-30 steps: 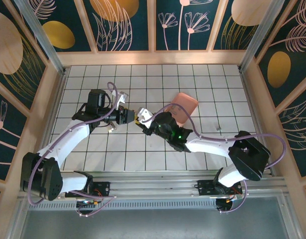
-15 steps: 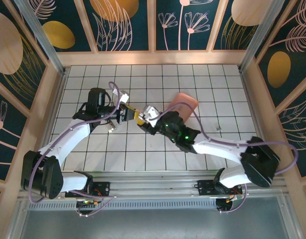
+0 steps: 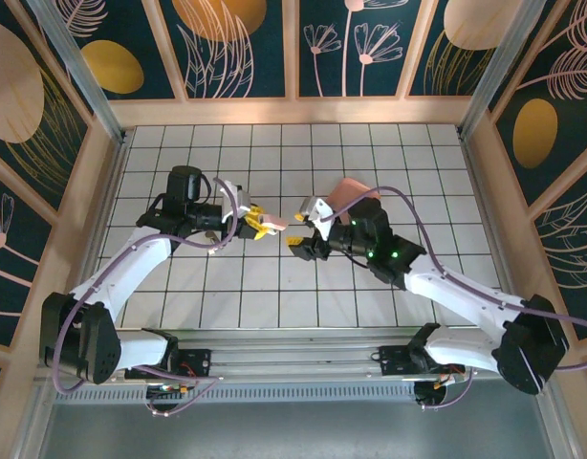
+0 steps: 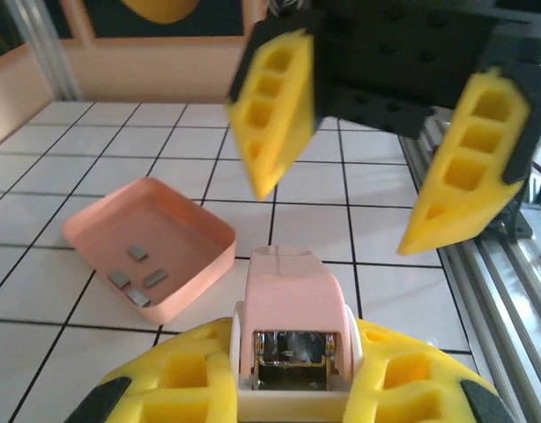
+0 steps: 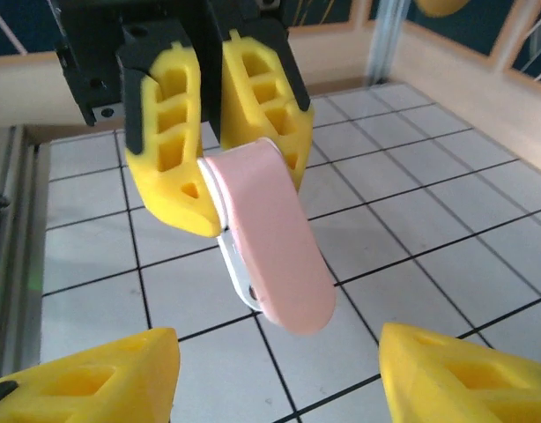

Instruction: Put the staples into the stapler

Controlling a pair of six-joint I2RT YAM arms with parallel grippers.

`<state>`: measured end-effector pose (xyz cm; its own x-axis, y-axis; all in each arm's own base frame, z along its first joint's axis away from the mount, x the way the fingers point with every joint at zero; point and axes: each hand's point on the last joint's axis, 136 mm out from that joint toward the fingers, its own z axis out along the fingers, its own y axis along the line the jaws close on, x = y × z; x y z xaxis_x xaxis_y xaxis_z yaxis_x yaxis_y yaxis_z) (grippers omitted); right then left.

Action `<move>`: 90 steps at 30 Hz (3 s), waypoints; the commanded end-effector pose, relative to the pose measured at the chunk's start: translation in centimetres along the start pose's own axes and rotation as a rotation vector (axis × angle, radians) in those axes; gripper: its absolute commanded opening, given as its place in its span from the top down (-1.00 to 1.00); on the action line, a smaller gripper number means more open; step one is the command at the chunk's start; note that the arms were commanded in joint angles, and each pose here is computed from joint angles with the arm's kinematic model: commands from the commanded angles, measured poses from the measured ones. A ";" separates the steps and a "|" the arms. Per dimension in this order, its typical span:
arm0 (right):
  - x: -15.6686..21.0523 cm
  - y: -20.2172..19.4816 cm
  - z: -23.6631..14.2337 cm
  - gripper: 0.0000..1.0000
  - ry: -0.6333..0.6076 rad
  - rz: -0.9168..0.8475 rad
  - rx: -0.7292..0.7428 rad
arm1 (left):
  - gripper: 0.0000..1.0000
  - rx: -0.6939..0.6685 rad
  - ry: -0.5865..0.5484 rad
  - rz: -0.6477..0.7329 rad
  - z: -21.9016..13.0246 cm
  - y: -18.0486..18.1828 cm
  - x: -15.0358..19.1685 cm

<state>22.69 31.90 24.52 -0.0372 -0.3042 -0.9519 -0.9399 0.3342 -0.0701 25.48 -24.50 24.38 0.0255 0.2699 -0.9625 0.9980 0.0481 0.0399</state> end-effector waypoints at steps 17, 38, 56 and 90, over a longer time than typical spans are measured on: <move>-0.8 1.6 2.3 -0.17 0.102 -0.094 -0.282 | 1.00 0.130 -0.016 0.170 -0.4 -2.5 -0.7; -1.5 1.5 2.8 0.29 0.086 -0.110 -0.295 | 1.00 0.120 -0.028 0.115 -0.3 -1.8 -1.2; -1.5 1.0 2.6 0.56 0.082 -0.062 -0.246 | 0.55 0.049 -0.021 0.084 -0.4 -0.6 -1.9; -1.4 -3.1 4.8 1.00 0.092 0.994 -0.028 | -0.16 -0.219 -0.055 -0.247 1.0 1.9 1.6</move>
<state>27.16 35.30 23.16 -0.8334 0.0243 -0.5522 -0.4737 0.4835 0.7361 26.48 -24.71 21.49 -0.1966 0.2146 -0.9567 0.9508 0.2801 -0.1326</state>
